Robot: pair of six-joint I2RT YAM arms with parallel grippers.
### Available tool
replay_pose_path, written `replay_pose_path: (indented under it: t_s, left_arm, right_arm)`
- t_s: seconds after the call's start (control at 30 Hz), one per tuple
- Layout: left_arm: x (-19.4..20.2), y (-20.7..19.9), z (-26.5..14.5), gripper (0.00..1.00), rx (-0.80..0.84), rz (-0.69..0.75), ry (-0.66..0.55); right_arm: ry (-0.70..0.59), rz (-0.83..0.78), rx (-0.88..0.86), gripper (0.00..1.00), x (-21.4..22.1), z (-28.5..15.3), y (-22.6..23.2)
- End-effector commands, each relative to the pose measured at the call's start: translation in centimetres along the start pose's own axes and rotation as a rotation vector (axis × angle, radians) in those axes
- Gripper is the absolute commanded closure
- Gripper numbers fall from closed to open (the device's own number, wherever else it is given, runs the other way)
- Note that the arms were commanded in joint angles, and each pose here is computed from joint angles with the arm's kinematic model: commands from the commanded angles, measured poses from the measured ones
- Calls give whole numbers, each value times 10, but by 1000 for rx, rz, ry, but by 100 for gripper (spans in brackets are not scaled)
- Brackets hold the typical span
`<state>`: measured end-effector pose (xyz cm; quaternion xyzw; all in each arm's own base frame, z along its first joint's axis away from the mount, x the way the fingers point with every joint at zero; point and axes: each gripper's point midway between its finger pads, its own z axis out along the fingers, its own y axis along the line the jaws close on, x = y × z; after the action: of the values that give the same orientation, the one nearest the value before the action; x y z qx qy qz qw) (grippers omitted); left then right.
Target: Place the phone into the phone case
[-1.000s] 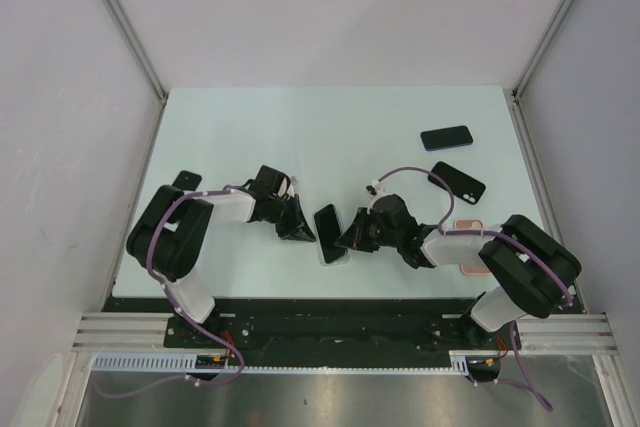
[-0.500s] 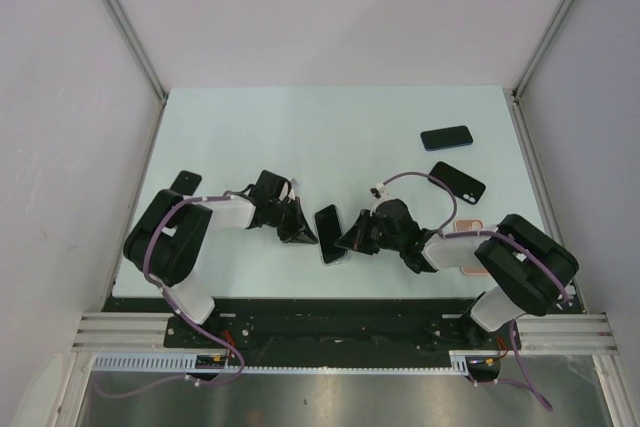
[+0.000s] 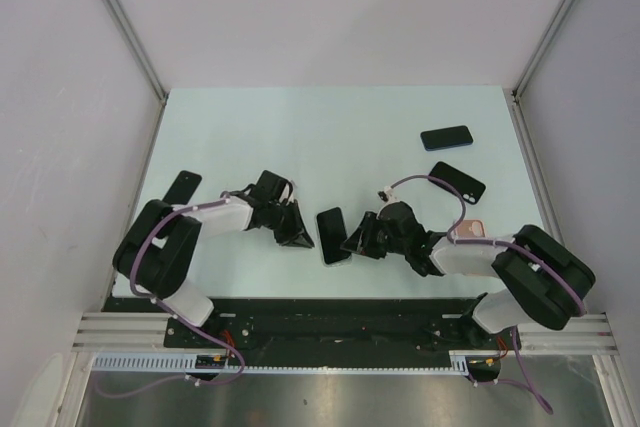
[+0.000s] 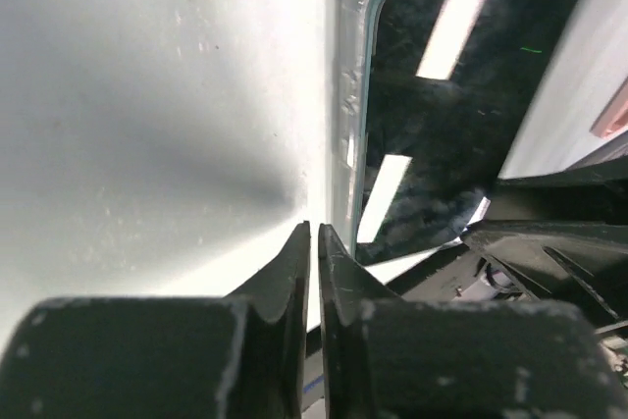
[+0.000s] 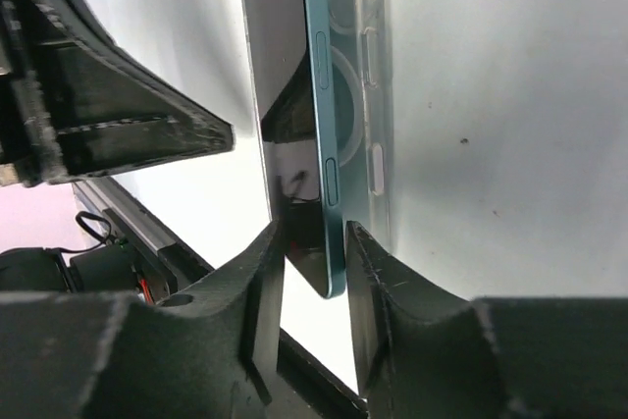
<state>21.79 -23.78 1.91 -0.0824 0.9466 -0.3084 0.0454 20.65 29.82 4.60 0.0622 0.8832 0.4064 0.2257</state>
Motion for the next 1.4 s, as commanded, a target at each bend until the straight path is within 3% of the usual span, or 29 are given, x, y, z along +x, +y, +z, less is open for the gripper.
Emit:
replay_pose_path:
  t_s: [0.0, 0.13, 0.23, 0.33, 0.53, 0.8, 1.37]
  left_arm:
    - [-22, -20, -30, 83, 16, 59, -105]
    - [-36, -26, -49, 46, 4, 89, -204]
    - [-41, -31, -51, 38, 12, 116, -220]
    - [-44, -32, -47, 37, 11, 120, -213]
    - [-46, -35, -31, 42, 38, 120, -167]
    - [-48, -38, -9, 46, 74, 119, -107]
    - [-38, -33, 22, 52, 68, 125, -21]
  right_arm:
    - [-43, -17, 46, 63, -9, -12, -4]
    - [-35, -22, 96, 53, -10, -17, -15]
    - [-62, -43, 107, 48, -16, -26, -14]
    - [-106, -65, 110, 43, -26, -36, -10]
    - [-126, -92, 78, 44, -43, -38, -10]
    - [-67, -129, -15, 64, -46, -21, -2]
    - [12, -170, -47, 78, -29, 8, 1]
